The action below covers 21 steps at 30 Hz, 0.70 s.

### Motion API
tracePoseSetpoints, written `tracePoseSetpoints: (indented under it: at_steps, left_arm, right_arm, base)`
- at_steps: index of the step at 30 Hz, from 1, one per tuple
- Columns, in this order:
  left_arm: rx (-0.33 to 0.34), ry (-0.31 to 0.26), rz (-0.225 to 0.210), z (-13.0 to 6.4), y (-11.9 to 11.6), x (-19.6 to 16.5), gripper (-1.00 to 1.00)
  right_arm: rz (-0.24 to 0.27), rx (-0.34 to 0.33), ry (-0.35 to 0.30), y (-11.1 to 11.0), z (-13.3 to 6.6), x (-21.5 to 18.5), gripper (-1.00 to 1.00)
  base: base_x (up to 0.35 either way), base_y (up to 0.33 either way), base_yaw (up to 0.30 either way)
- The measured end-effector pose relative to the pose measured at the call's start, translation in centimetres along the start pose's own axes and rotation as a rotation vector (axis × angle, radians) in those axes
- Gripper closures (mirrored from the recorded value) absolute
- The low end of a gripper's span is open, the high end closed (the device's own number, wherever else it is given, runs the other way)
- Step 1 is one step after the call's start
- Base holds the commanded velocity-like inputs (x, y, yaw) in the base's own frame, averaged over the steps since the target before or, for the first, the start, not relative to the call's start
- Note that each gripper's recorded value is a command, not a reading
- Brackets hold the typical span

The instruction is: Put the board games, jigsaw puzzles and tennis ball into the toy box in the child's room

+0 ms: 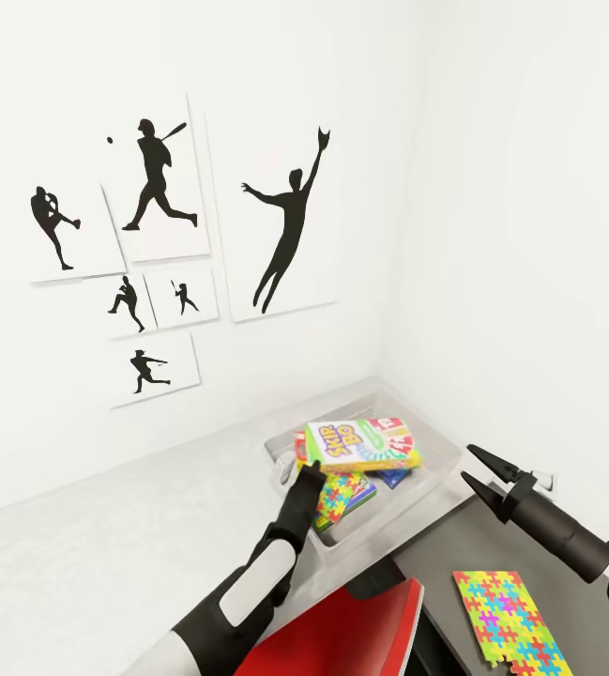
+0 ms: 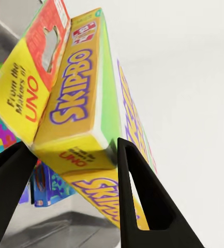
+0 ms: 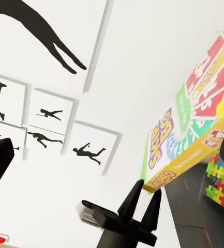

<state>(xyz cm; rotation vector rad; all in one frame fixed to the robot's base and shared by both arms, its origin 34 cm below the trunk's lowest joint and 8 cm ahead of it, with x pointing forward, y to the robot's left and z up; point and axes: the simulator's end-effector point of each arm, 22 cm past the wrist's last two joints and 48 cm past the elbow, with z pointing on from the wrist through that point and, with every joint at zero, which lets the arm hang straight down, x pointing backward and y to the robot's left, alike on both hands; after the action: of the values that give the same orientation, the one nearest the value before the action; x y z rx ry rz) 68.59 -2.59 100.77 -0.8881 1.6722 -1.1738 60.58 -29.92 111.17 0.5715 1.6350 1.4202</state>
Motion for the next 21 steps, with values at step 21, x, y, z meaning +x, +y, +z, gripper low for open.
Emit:
tracePoseSetpoints:
  at_steps: [21]
  left_arm:
    - [-0.151,-0.033,-0.097,-0.7,-1.1,-0.1,1.00]
  right_arm:
    - [0.002,0.001,0.001,-0.1,-0.1,0.0,-1.00]
  base:
    - [0.000,0.000,0.000]
